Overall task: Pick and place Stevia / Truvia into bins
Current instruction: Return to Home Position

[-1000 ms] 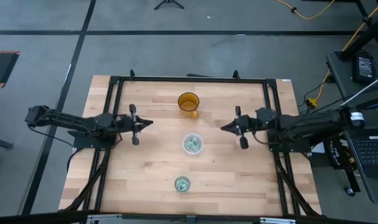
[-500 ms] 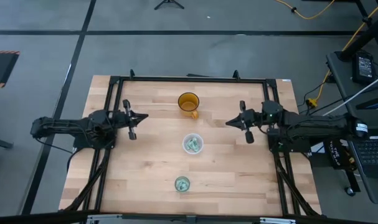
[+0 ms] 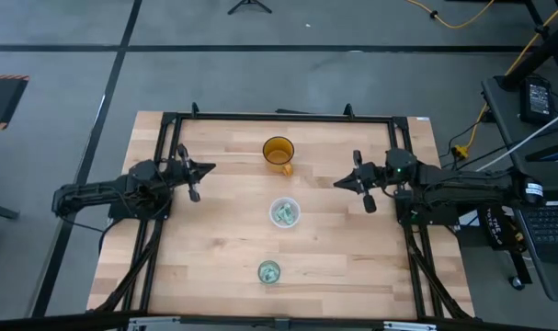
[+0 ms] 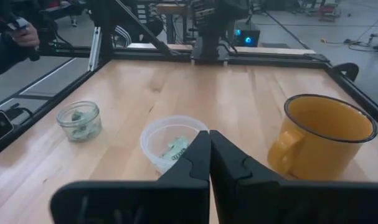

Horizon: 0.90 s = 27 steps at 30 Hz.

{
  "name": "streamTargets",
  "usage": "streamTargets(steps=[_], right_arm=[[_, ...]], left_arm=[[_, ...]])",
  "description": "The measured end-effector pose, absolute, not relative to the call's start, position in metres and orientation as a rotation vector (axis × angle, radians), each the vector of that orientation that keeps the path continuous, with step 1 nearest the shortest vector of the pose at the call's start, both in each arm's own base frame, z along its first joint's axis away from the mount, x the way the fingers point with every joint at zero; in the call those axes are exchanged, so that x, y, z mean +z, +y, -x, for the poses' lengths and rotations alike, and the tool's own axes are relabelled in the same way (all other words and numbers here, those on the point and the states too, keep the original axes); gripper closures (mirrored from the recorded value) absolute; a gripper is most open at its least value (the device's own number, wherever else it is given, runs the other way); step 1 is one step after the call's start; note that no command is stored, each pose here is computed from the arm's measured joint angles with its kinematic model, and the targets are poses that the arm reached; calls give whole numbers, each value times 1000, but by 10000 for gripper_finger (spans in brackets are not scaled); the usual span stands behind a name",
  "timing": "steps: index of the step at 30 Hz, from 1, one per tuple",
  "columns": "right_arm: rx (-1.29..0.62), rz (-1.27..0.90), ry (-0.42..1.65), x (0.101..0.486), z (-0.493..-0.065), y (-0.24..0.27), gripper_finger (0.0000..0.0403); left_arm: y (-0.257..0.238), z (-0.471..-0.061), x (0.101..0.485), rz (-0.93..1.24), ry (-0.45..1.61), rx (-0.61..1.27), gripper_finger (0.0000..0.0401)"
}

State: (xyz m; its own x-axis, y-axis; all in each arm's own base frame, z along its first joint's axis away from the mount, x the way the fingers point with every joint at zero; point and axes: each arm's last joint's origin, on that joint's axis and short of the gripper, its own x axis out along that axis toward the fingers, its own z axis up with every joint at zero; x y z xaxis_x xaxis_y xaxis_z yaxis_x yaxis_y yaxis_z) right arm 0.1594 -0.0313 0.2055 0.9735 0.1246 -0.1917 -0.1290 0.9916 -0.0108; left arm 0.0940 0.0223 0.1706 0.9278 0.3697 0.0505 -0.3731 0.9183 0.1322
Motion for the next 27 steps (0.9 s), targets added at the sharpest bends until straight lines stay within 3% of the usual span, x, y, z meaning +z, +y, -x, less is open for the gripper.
streamTargets(steps=[8, 17, 27], right_arm=[[126, 61, 163, 207, -160, -32, 402], [130, 42, 24, 177, -145, -32, 402], [106, 55, -26, 168, -125, -38, 402]], left_arm=[[26, -93, 170, -141, -17, 387, 399], [26, -94, 169, -127, -9, 344, 399], [26, -94, 169, -41, -25, 349, 392]])
